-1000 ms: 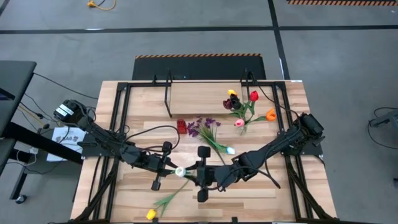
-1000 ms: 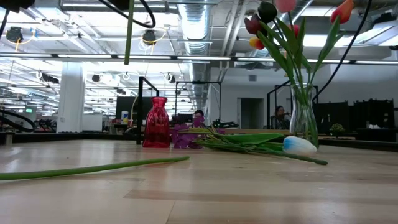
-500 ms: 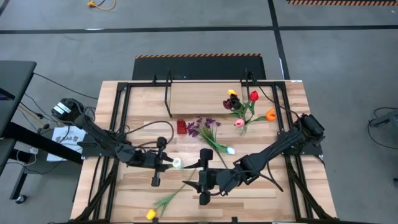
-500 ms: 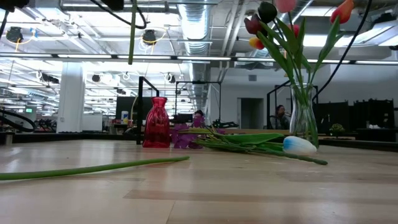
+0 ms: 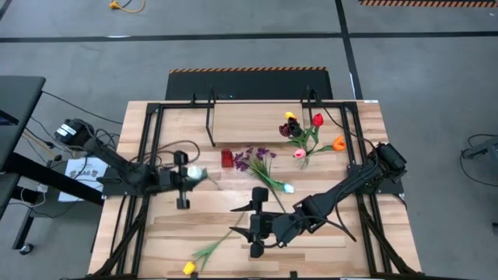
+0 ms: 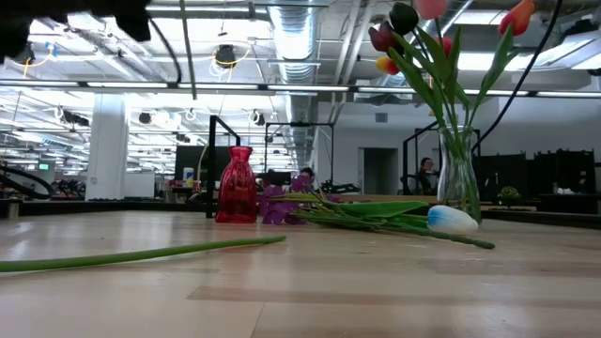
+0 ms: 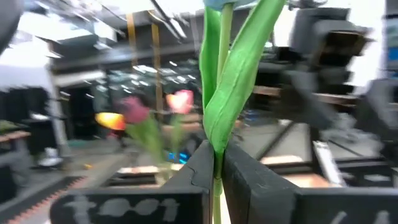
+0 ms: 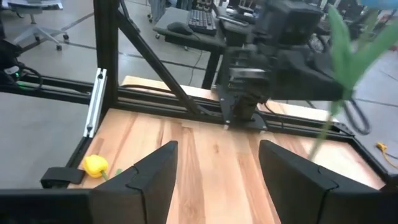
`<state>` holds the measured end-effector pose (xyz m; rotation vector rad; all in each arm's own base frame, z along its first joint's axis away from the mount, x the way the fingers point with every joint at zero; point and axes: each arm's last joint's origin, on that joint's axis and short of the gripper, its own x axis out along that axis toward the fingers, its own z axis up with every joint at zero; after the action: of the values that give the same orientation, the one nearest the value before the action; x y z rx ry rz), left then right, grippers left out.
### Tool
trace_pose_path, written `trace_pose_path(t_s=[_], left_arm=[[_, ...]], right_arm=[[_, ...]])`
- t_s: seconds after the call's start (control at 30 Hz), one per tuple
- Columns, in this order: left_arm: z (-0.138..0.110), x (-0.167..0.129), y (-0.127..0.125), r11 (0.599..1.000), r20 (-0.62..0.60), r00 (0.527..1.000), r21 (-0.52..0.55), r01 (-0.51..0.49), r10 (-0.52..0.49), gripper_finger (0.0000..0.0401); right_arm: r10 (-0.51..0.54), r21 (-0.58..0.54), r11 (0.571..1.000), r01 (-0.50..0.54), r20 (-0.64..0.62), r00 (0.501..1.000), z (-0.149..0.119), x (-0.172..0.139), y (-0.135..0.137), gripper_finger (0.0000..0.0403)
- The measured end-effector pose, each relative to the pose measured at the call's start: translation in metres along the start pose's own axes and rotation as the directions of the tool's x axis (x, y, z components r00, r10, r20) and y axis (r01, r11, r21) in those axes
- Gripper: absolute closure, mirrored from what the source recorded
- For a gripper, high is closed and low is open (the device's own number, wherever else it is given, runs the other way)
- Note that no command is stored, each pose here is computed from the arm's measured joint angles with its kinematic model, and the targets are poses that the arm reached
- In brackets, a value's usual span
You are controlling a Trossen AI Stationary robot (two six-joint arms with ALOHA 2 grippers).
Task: Pick and place flowers into a vace then onto a shelf
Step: Put the left white flower into the red vase
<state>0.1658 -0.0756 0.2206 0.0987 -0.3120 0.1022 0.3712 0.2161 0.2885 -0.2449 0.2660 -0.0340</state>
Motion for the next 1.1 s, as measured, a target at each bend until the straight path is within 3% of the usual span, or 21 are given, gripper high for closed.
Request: trace_pose_path(t_s=[0.1,0.27,0.6,1.1], left_arm=[[-0.009,-0.003,0.016,0.997,0.020,0.998,0.034,-0.062,0.062,0.0399],[-0.017,0.007,0.038,0.996,0.022,0.999,0.082,-0.033,0.032,0.0399],[-0.026,0.016,0.082,0.991,-0.001,0.995,0.092,-0.095,0.095,0.0399],[-0.027,0.016,0.106,0.990,0.007,0.995,0.096,-0.099,0.099,0.0399]], right_arm=[[0.004,0.016,1.000,-0.004,0.001,1.000,0.000,-0.001,0.001,0.0191],[0.005,0.017,1.000,-0.005,0.001,1.000,0.000,-0.001,0.002,0.0195],[0.010,0.008,1.000,-0.010,-0.012,1.000,-0.001,-0.001,0.002,0.0198],[0.010,0.007,1.000,-0.010,-0.014,1.000,-0.002,-0.001,0.002,0.0211]])
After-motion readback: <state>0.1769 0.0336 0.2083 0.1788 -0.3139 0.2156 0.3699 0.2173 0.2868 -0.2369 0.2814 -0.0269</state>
